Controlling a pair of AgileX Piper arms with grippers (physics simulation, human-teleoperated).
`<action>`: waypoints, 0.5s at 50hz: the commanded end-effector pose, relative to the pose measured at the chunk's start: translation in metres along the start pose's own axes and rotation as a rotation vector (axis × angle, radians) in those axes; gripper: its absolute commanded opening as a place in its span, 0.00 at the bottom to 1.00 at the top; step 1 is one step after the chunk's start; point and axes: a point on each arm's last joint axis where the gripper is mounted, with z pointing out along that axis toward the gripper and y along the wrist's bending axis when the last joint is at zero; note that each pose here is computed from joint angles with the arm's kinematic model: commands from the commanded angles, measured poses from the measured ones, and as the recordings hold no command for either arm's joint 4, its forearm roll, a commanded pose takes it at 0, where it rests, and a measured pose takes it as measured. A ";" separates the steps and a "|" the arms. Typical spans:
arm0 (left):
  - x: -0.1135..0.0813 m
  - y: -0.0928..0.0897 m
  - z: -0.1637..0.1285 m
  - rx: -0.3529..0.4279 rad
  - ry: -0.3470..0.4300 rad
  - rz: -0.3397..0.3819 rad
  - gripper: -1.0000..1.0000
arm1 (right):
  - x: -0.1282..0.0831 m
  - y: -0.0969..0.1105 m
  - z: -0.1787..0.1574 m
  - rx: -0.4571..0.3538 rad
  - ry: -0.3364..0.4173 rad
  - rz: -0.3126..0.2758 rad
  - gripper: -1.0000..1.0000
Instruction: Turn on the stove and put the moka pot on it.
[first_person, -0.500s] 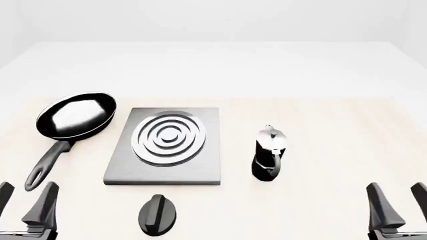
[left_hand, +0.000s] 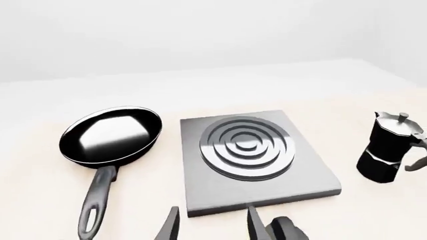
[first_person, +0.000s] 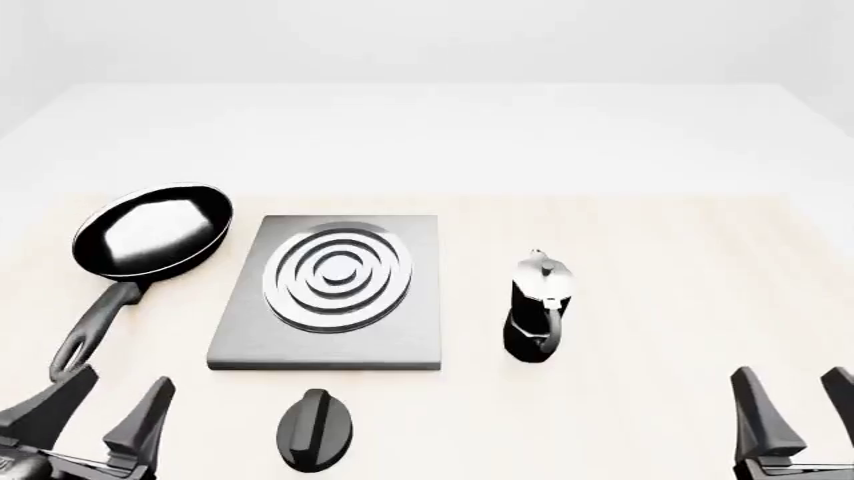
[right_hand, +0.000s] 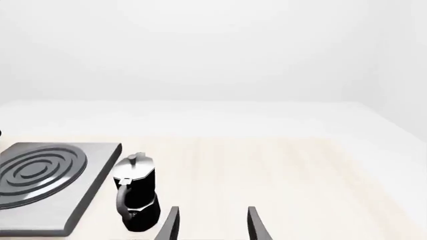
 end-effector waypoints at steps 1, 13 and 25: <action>0.006 -0.007 0.006 0.094 0.102 0.027 1.00 | 0.001 0.000 0.000 -0.008 0.007 0.000 1.00; 0.021 -0.014 0.011 0.171 0.228 0.059 1.00 | 0.000 0.001 0.002 -0.013 0.001 0.009 1.00; 0.028 -0.023 0.018 0.253 0.308 0.073 1.00 | 0.002 0.001 0.001 -0.013 0.006 0.011 1.00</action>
